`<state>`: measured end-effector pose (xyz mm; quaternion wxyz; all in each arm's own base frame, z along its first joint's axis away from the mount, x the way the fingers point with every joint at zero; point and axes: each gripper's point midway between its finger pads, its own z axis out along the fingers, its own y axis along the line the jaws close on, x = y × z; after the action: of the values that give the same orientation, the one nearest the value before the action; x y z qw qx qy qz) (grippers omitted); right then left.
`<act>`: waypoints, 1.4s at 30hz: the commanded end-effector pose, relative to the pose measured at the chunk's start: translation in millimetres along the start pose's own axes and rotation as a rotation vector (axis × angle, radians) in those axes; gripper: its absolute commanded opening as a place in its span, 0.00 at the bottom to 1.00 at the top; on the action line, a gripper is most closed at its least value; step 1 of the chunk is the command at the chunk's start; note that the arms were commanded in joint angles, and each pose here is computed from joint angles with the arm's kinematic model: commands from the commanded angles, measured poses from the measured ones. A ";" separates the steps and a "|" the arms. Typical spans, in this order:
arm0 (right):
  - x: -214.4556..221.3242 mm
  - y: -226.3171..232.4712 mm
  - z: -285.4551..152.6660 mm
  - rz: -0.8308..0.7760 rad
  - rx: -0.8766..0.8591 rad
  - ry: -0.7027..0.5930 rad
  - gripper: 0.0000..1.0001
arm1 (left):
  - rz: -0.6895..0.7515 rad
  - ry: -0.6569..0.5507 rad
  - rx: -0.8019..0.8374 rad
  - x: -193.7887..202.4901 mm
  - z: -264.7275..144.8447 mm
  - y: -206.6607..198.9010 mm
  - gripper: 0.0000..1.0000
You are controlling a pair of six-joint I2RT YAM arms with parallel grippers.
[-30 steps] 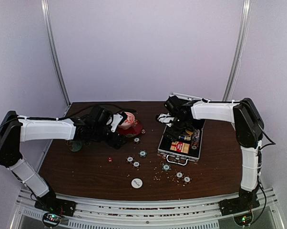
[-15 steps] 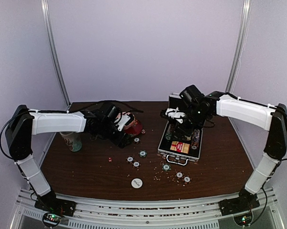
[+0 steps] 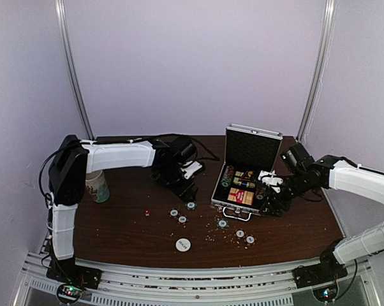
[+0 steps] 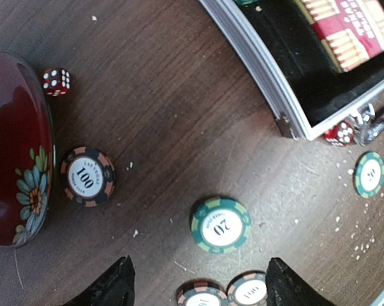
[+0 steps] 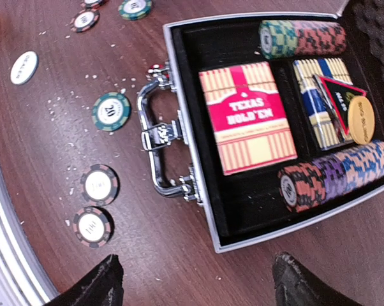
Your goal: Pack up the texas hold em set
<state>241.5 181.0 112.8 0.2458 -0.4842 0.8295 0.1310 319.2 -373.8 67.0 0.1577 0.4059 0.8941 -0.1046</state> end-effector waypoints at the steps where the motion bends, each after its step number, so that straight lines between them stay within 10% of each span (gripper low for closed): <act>1: -3.0 -18.7 -4.0 0.089 0.034 -0.121 0.81 | -0.026 0.094 -0.002 8.6 15.2 -0.5 0.72; 42: 6.0 -37.7 1.1 0.142 0.046 -0.114 0.82 | 0.057 0.203 -0.055 20.4 57.5 -19.3 0.52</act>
<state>270.1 157.7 109.6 0.2913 -0.4072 0.8519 0.1538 303.1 -390.5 16.9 0.0891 0.4351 0.8950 -0.0429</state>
